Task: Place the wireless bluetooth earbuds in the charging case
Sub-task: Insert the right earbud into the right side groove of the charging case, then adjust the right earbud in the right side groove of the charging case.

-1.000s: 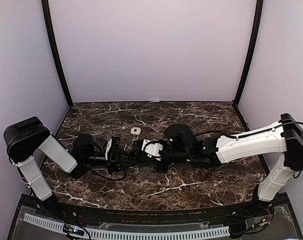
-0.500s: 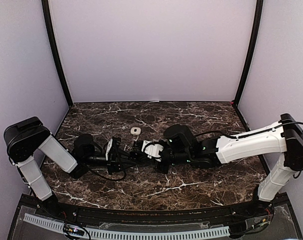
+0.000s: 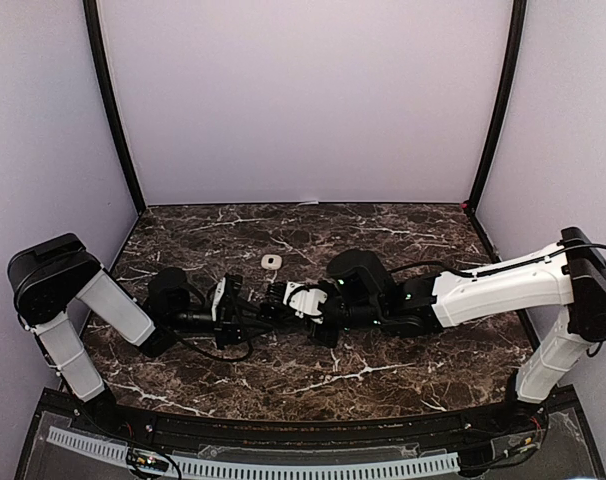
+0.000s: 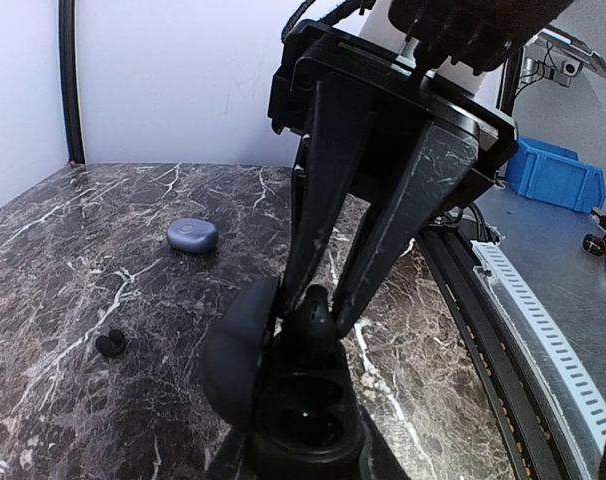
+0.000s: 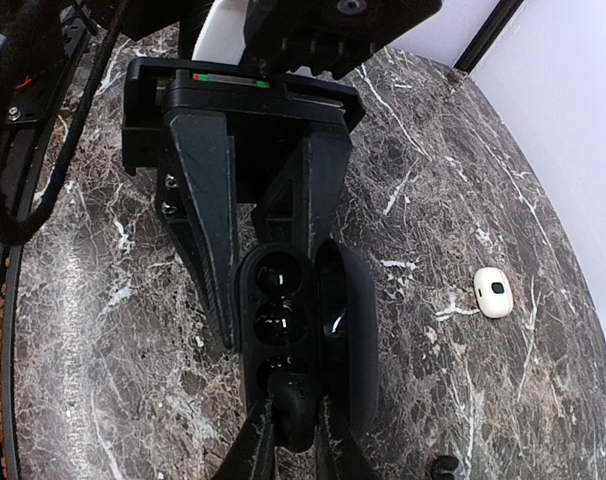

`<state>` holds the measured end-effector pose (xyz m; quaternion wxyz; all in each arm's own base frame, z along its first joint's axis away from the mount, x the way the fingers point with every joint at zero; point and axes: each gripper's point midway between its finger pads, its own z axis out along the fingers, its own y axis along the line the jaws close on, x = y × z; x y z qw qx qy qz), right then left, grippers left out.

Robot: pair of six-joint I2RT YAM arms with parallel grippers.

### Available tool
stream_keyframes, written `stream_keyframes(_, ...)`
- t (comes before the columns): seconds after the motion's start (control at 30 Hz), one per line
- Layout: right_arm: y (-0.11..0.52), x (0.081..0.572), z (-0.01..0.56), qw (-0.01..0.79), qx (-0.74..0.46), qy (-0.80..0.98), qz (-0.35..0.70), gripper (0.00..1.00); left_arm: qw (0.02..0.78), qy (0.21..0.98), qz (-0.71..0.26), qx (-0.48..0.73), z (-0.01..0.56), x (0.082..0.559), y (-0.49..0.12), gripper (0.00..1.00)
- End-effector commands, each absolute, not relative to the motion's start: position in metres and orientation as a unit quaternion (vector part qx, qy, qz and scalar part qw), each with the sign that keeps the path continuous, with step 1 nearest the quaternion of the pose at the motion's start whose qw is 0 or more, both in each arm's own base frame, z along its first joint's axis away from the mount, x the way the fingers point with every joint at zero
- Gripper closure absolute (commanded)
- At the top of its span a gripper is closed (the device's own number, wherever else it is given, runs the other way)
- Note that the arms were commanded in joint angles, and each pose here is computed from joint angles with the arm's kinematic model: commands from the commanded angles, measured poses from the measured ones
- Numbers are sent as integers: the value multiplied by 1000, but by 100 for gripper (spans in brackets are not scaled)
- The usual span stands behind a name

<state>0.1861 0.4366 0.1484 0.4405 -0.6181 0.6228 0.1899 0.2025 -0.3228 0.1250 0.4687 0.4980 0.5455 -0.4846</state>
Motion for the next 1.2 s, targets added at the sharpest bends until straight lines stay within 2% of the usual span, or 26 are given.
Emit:
stream_keyframes(0.0,437,183,157,443,-620,619,189,85,492,513,-486,508,146,201,-326,100)
stream_keyframes(0.6,436,179,154,436,-624,618,195,82,491,514,-486,508,145,202,-326,100)
stream_keyframes(0.93,420,169,191,472,-596,604,238,80,490,517,-486,506,145,203,-327,100)
stream_keyframes(1.0,415,173,199,488,-578,607,244,83,490,517,-486,506,145,203,-327,100)
stream_keyframes(1.17,417,181,205,496,-552,620,254,100,489,518,-488,504,146,203,-327,100)
